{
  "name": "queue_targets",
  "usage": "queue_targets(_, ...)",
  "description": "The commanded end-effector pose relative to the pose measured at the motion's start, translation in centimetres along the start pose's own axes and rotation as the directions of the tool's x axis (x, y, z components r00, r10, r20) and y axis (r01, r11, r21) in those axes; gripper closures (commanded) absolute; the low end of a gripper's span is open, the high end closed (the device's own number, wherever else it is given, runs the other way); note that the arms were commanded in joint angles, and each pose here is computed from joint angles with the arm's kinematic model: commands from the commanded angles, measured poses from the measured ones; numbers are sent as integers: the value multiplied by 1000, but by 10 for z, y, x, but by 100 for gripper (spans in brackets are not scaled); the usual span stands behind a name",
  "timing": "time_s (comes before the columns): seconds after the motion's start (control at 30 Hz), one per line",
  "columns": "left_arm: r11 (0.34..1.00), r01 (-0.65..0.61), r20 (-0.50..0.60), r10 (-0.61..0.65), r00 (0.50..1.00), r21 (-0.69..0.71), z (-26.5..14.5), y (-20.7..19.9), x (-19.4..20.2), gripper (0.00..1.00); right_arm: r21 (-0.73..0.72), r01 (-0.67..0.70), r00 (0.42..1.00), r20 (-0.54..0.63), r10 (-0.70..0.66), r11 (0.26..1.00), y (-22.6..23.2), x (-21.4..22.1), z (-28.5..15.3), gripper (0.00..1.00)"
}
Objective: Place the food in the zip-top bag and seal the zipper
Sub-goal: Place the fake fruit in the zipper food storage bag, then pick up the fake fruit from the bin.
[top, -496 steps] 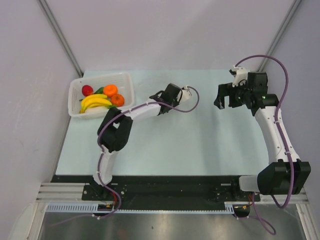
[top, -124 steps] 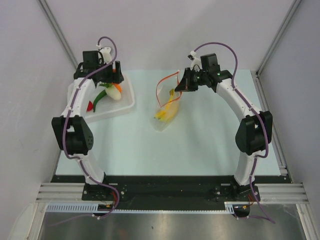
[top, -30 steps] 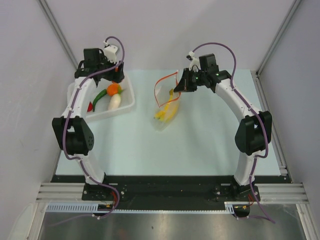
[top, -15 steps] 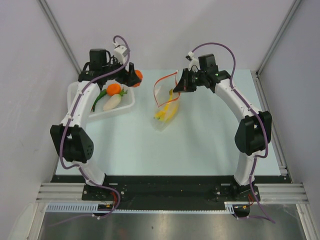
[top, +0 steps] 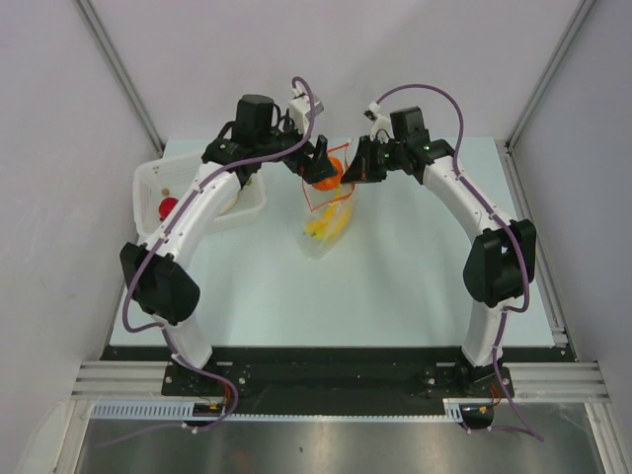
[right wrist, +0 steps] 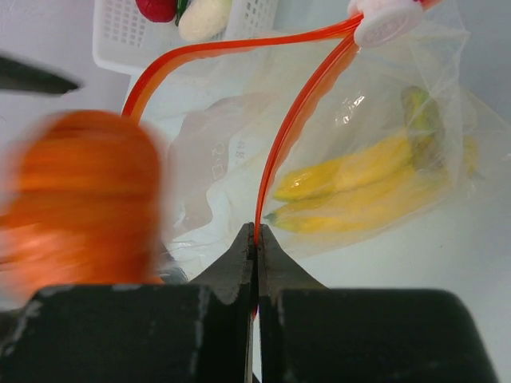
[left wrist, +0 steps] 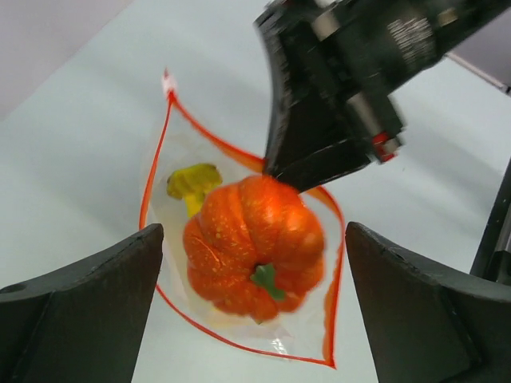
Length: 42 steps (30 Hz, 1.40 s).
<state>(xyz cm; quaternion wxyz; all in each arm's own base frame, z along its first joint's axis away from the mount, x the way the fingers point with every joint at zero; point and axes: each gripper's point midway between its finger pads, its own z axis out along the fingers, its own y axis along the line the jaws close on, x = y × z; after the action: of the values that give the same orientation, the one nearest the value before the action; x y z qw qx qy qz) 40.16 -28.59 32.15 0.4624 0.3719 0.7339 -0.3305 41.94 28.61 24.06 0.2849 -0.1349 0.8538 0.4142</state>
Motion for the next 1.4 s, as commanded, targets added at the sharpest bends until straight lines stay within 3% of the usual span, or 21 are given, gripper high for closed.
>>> queue_targets(0.0, 995, -27, -34, 24, 999, -94, -3, 20, -1, 0, -43, 84, 996, 46, -82, 996, 24, -13, -15, 100)
queue_targets(0.2, 982, -14, -3, 13, 1000, -187, -22, 35, -21, 0, -47, 86, 995, 47, -84, 995, 23, -15, -12, 100)
queue_targets(0.27, 953, 74, 69, -56, 996, -293, -40, 63, -28, 0, -45, 86, 995, 47, -84, 995, 23, -16, -12, 100)
queue_targets(0.33, 940, 81, 94, -52, 994, -331, -49, 83, -21, 0, -44, 86, 995, 45, -84, 995, 22, -15, -12, 100)
queue_targets(0.47, 814, 152, 69, -137, 988, -560, -83, 160, 11, 0, -40, 90, 995, 42, -88, 995, 21, -14, -11, 100)
queue_targets(0.53, 788, 205, 65, -206, 976, -580, -94, 181, 24, 0, -34, 89, 995, 43, -88, 995, 19, -15, -11, 100)
queue_targets(0.57, 741, 276, 98, -275, 957, -612, -106, 203, 37, 0, -35, 89, 995, 44, -87, 995, 19, -15, -11, 100)
queue_targets(0.73, 615, 421, 134, -457, 879, -667, -125, 270, 108, 3, -32, 88, 995, 46, -86, 996, 18, -16, -9, 100)
queue_targets(0.87, 515, 533, 197, -570, 798, -671, -128, 301, 152, 4, -29, 84, 996, 42, -83, 996, 17, -15, -9, 100)
queue_targets(1.37, 416, 619, 243, -663, 708, -666, -91, 345, 229, 1, -1, 70, 997, 35, -70, 998, 5, -16, -9, 100)
